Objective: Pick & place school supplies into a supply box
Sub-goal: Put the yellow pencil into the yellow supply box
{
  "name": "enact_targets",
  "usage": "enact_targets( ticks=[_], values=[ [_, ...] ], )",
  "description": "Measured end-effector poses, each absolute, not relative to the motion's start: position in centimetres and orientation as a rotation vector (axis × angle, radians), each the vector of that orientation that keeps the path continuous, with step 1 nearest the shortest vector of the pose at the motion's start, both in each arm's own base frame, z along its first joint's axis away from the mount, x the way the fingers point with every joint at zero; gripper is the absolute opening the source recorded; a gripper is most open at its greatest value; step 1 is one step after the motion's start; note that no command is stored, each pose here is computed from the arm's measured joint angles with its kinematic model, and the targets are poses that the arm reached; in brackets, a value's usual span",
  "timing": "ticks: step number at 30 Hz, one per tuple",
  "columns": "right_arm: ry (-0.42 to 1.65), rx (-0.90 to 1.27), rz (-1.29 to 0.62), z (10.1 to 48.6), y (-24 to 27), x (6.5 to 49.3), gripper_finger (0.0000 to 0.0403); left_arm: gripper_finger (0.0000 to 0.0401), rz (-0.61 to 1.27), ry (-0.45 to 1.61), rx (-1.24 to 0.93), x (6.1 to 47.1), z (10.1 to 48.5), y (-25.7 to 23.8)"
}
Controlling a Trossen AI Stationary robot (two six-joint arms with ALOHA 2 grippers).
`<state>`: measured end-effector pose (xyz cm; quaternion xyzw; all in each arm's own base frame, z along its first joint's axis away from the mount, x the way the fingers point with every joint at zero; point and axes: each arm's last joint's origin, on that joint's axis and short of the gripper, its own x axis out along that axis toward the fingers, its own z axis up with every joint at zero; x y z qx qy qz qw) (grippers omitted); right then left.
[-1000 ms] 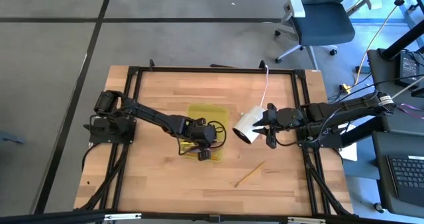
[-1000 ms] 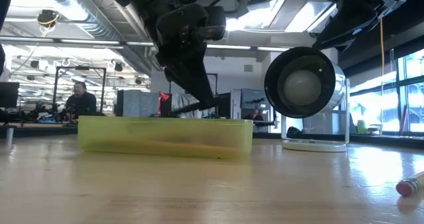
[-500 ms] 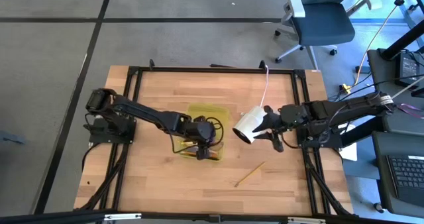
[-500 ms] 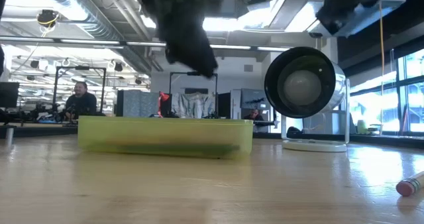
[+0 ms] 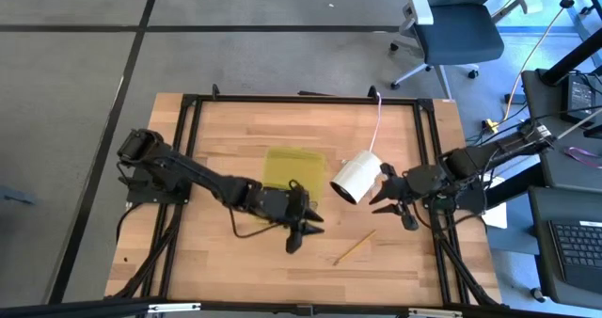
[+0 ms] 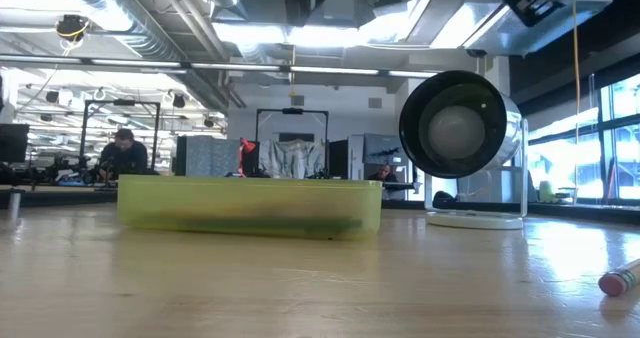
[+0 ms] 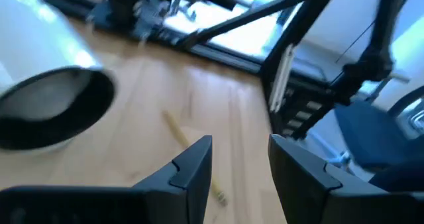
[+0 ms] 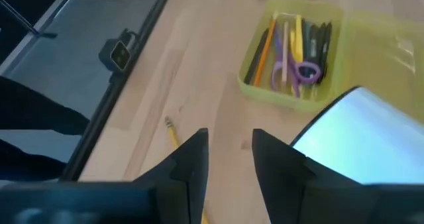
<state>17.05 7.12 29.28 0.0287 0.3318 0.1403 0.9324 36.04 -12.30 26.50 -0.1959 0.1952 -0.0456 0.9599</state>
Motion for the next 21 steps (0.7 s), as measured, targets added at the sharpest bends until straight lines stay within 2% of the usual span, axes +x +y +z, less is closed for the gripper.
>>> enact_targets(
  ticks=[10,17,21],
  values=[
    [0.708,0.084,0.295,28.7,10.5,15.9,0.0121,0.0141,-0.071,0.388,-0.392,36.0,24.0,-16.5],
    [0.838,0.011,0.319,25.8,14.1,16.9,0.0121,0.0139,-0.094,0.398,-0.350,36.1,22.0,-18.6],
    [0.845,-0.001,0.336,24.1,16.1,18.4,0.0121,0.0141,-0.092,0.407,-0.360,35.9,21.4,-19.4]
  ],
)
